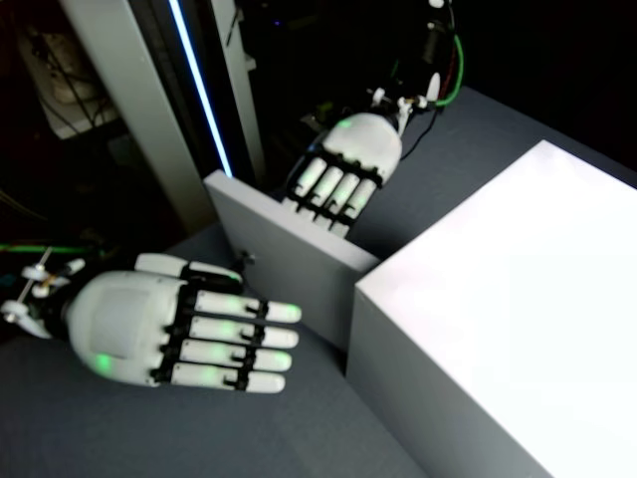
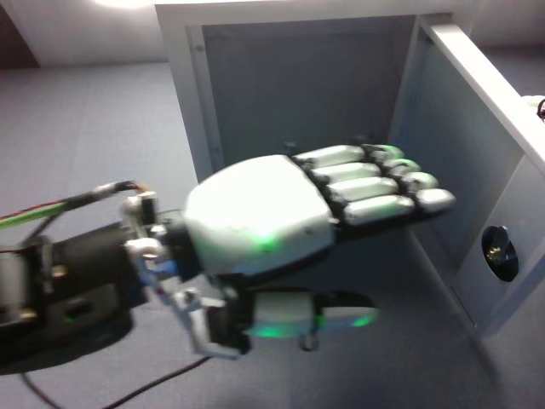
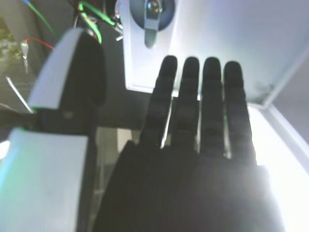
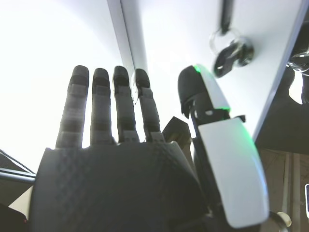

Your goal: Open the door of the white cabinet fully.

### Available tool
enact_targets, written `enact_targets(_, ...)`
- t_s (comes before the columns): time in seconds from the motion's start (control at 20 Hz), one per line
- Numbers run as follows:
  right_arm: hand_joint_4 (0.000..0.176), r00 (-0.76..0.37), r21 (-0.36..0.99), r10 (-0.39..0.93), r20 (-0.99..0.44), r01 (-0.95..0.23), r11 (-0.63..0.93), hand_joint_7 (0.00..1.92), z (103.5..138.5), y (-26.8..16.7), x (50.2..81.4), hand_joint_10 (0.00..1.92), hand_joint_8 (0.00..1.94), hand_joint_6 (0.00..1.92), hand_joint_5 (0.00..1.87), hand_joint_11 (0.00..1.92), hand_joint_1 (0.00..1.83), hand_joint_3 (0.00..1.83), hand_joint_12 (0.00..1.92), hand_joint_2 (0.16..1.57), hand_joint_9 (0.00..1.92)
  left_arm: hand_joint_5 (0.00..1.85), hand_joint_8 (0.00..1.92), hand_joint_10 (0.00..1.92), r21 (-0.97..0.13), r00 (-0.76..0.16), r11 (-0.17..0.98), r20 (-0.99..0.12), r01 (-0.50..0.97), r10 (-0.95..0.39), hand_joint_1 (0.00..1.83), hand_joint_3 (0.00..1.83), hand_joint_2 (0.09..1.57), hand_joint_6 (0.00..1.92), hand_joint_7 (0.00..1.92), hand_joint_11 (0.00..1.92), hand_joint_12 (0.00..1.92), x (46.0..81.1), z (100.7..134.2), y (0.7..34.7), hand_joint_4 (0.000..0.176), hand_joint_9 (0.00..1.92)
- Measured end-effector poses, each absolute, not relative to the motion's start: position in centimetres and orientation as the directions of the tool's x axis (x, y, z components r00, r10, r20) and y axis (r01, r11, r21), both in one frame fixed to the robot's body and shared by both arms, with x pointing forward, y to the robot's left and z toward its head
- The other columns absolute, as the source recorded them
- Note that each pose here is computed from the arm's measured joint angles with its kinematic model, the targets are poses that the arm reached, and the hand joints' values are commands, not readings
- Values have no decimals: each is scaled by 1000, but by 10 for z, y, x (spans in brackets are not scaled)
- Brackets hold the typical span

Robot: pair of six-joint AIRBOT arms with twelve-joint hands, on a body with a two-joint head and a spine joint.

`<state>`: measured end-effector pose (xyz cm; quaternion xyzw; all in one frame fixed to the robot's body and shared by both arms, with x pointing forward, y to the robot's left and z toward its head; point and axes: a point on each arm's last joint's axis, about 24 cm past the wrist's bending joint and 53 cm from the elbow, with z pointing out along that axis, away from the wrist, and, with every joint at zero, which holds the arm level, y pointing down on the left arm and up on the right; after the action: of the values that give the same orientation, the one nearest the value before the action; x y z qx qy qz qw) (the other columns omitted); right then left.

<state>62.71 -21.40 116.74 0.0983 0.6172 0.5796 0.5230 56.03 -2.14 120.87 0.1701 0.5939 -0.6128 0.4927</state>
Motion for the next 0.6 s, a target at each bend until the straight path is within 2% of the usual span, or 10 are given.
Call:
enact_targets(0.15,0,-431,823,736,-522,-481,301,198,1169,-214,626,4,0,2,237,140,573,1,22,1387,143,301,6,7,-597,-468,233,-770,768,-433,422,7,1330,7,217,136,176,565,1205,8,0,167)
enact_targets(0.2,0,-431,822,736,-522,-483,301,205,1170,-214,626,3,3,1,235,129,578,4,18,1394,140,287,3,2,-608,-473,242,-763,756,-441,450,2,1324,2,218,115,166,565,1202,16,0,165)
enact_targets(0.3,0,-421,821,743,-521,-485,301,204,1174,-217,627,6,7,4,216,112,574,2,10,1393,138,212,1,2,-632,-476,254,-741,732,-473,361,10,1349,1,159,125,183,565,1202,33,0,173)
enact_targets(0.4,1,-400,824,763,-508,-484,295,198,1178,-222,629,0,1,5,229,39,543,0,0,1376,104,174,0,0,-664,-469,291,-714,688,-520,371,6,1350,0,137,69,167,568,1197,62,0,138)
enact_targets(0.6,0,-348,808,786,-511,-508,300,157,1191,-235,627,0,0,0,209,104,654,4,30,1392,101,127,0,3,-682,-375,388,-692,619,-618,355,0,1382,0,93,0,428,585,1205,125,0,104)
